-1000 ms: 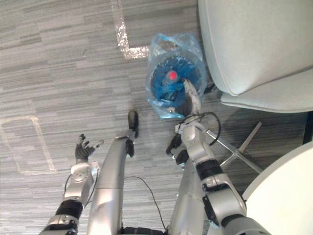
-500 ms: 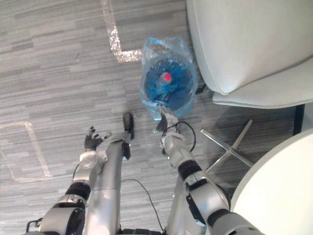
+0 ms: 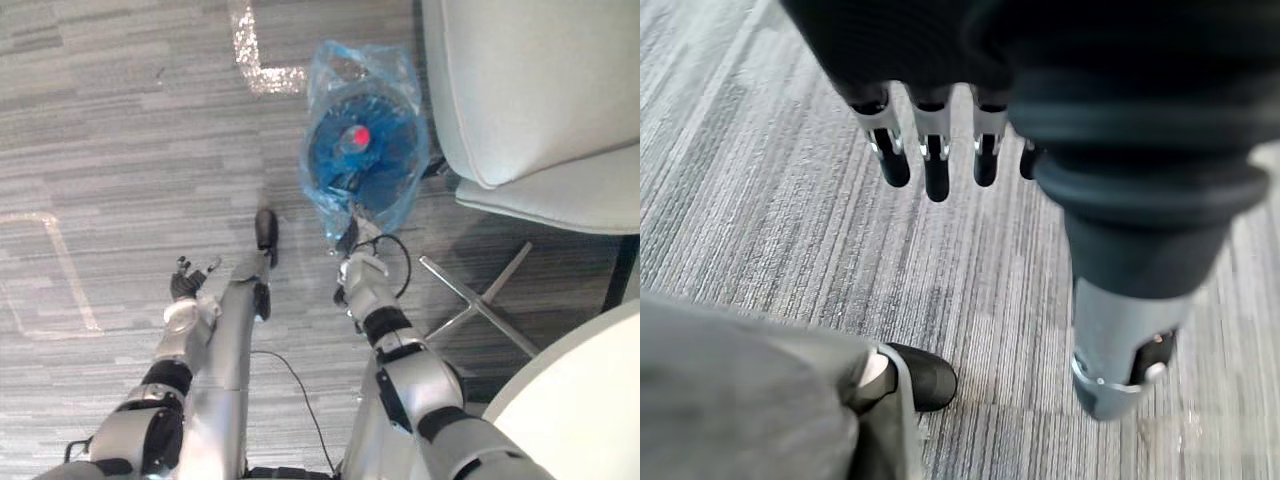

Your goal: Gather rubbish on tea table into small bin, then transfer packed bag to large trash can.

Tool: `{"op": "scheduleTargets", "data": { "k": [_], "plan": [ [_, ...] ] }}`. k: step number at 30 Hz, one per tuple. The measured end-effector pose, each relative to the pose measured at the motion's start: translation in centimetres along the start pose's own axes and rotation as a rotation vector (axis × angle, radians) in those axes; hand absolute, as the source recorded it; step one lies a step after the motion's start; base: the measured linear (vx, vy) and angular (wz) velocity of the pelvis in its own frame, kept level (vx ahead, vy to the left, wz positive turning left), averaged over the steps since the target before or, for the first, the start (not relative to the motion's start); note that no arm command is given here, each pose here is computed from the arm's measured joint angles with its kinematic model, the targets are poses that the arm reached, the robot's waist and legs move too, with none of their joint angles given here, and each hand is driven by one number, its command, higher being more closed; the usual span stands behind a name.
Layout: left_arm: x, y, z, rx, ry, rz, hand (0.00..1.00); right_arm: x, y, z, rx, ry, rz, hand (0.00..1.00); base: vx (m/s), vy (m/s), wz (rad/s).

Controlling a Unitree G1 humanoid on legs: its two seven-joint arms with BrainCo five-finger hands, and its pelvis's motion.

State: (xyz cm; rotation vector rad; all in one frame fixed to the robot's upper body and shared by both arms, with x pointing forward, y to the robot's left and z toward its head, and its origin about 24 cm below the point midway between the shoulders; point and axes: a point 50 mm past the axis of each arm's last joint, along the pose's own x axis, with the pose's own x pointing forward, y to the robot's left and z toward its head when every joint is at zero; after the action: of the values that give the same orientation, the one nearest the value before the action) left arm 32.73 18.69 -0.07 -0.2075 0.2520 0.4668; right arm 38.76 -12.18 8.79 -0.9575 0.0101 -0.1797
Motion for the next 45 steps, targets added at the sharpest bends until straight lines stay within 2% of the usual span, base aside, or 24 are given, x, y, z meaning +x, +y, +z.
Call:
{"op": "scheduleTargets", "data": {
  "k": [1, 10, 20, 25, 35, 45],
  "plan": [
    [0.0, -0.1, 0.1, -0.008, 0.0, -0.002, 0.0, 0.0, -0.1, -0.1, -0.004, 0.006, -0.004, 1.0, -0.03, -0.003, 0.08],
    [-0.2, -1.0, 0.1, -0.046, 0.002, -0.022, 0.0, 0.3, -0.5, 0.7, 0.024, -0.011, -0.022, 1.0, -0.04, -0.01, 0.11],
    [-0.3, -1.5, 0.2, -0.044, 0.0, -0.044, 0.0, 0.2, -1.2, 1.7, 0.201, -0.053, -0.045, 1.0, -0.06, -0.011, 0.03],
    [-0.4, -1.3, -0.1, -0.036, 0.012, -0.057, 0.0, -0.5, -1.1, 1.6, 0.233, -0.08, -0.058, 1.0, -0.07, -0.01, -0.04],
    [-2.3, 1.6, -4.5, 0.075, 0.119, -0.049, 0.0, -5.9, 3.3, -0.4, 0.369, -0.058, 0.056, 1.0, -0.03, -0.05, -0.08],
    [-4.7, 3.0, -8.2, 0.194, 0.215, -0.089, 0.0, -11.1, 5.4, -1.3, 0.587, 0.008, 0.129, 1.0, 0.08, -0.021, -0.04]
  ]
}}
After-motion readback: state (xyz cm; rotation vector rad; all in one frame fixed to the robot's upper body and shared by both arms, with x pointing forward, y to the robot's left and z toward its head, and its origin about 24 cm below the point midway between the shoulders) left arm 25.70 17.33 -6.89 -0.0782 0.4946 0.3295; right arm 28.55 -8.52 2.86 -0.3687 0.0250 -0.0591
